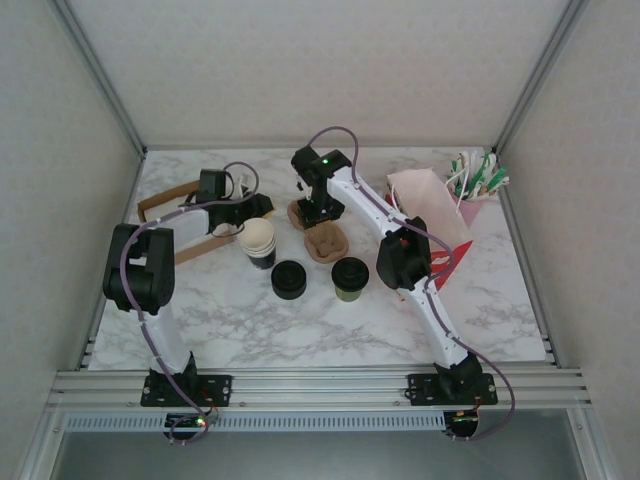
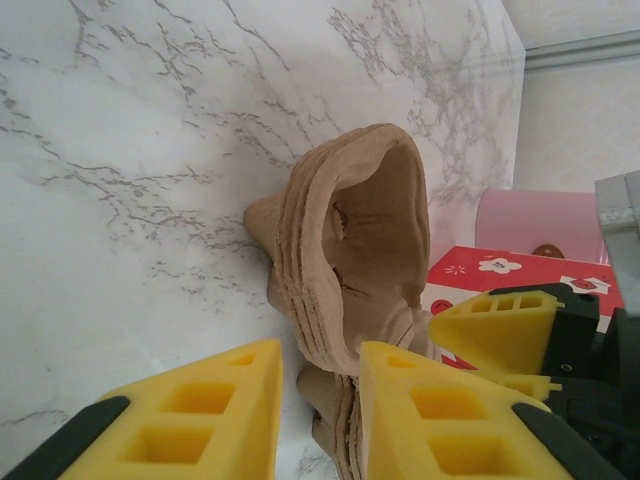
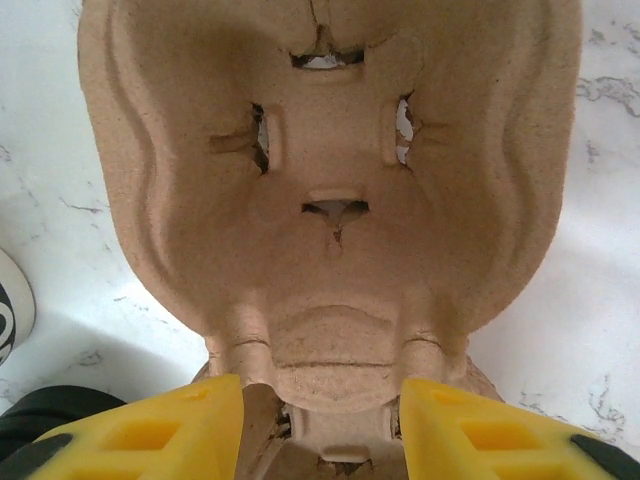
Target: Pack the takeout coffee
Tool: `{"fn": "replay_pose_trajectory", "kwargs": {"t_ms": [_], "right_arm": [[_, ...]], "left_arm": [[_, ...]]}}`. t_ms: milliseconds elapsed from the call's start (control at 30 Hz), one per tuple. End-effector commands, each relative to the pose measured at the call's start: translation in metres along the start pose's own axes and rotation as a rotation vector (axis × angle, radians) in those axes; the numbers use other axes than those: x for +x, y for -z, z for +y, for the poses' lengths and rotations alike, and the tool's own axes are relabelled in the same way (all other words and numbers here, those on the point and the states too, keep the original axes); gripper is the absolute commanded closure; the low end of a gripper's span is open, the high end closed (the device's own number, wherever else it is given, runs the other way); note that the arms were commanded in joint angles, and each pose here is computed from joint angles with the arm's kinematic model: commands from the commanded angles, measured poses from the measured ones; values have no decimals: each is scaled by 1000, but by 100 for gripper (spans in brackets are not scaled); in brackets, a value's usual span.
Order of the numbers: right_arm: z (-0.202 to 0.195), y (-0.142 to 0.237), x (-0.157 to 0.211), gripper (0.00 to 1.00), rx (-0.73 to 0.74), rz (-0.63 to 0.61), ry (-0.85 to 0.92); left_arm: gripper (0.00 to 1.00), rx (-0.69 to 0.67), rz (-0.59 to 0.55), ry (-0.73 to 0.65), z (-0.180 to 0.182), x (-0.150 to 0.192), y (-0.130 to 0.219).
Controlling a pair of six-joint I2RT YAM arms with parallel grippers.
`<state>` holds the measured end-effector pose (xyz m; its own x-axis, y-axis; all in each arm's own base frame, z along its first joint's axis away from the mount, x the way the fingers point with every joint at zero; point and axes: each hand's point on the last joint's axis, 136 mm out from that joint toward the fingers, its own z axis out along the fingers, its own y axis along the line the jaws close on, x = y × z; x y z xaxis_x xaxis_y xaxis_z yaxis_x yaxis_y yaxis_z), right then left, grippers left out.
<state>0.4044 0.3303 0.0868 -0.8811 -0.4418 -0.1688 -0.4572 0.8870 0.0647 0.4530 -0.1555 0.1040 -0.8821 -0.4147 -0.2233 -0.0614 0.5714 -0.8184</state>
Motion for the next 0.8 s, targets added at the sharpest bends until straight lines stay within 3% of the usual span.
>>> {"fn": "replay_pose_trajectory", "kwargs": {"t_ms": [0, 300, 600, 767], "right_arm": [[-3, -4, 1, 55, 6, 18, 12], [-3, -11, 1, 55, 7, 26, 13], [-4, -14, 1, 54, 9, 28, 11], [-3, -15, 1, 54, 8, 29, 11]], "left_arm": [[74, 4, -7, -24, 4, -3, 1], [63, 49, -13, -41, -15, -9, 4], [39, 98, -30, -53, -40, -18, 10], [36, 99, -44, -64, -50, -27, 14]]}}
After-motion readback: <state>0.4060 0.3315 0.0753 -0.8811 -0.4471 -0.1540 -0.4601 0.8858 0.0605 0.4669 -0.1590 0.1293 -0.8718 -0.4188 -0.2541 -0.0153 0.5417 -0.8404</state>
